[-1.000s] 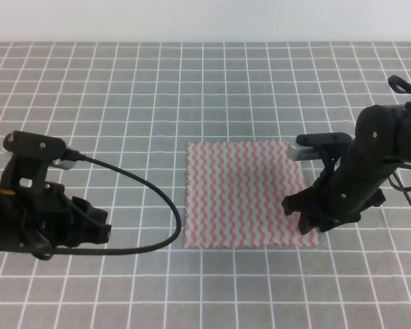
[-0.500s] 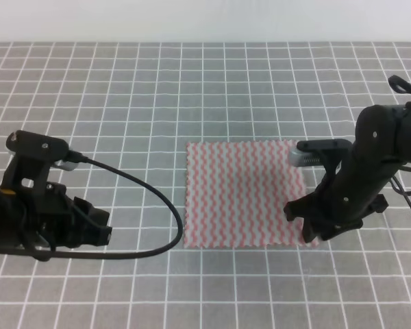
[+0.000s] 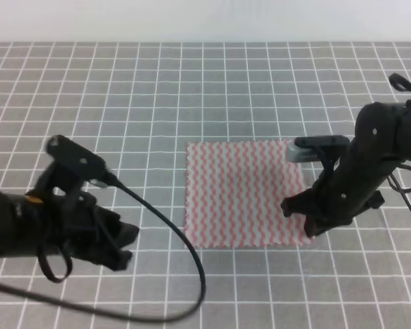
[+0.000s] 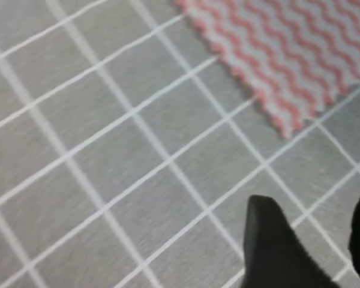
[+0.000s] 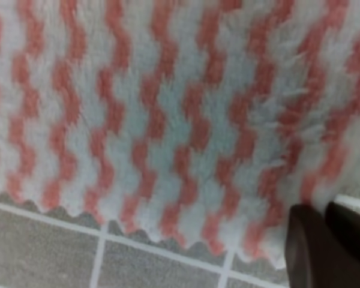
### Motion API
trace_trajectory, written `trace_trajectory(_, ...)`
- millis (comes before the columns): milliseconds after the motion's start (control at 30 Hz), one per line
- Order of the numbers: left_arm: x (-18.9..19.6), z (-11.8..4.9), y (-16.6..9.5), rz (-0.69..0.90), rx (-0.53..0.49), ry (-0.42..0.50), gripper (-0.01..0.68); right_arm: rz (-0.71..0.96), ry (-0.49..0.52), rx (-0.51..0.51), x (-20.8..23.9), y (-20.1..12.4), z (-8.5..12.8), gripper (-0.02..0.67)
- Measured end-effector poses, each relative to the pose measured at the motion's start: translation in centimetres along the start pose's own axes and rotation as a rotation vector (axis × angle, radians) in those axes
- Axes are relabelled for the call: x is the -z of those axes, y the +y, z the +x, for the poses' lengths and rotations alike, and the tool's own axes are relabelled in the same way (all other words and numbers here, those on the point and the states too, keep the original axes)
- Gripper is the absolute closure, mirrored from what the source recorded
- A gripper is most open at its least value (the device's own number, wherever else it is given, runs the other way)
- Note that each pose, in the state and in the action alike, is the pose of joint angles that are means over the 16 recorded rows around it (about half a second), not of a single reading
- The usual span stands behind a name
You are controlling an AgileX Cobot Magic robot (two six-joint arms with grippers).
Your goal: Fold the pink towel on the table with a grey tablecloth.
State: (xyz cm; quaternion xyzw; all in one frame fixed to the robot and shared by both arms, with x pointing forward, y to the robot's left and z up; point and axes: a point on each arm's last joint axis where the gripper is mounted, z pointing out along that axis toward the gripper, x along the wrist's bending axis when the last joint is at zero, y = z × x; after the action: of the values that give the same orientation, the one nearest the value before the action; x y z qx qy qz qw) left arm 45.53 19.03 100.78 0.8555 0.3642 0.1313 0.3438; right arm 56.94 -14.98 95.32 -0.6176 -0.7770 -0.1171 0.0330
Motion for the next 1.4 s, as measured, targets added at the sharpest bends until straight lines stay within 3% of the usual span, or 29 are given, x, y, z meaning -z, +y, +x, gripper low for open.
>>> trace_trajectory(300, -1.2, -2.6, 0.9, -0.027, -0.330, -0.024, 0.357, -0.059, 0.020, 0.056, 1.8, 1.8, 0.7, 0.663)
trace_trajectory(533, -3.1, -3.9, 1.1, -0.024, -0.505, -0.018, 0.339, -0.120, 0.033, 0.098, 3.3, 3.1, 1.3, 0.664)
trace_trajectory(967, -8.2, -5.1, 2.6, 0.026, -0.581, -0.050, 0.303, -0.178, 0.042, 0.132, 4.2, 3.8, 1.6, 0.665)
trace_trajectory(1400, -11.1, -4.9, 3.7, 0.080, -0.670, -0.086, 0.299, -0.212, 0.054, 0.124, 4.2, 4.1, 1.7, 0.665)
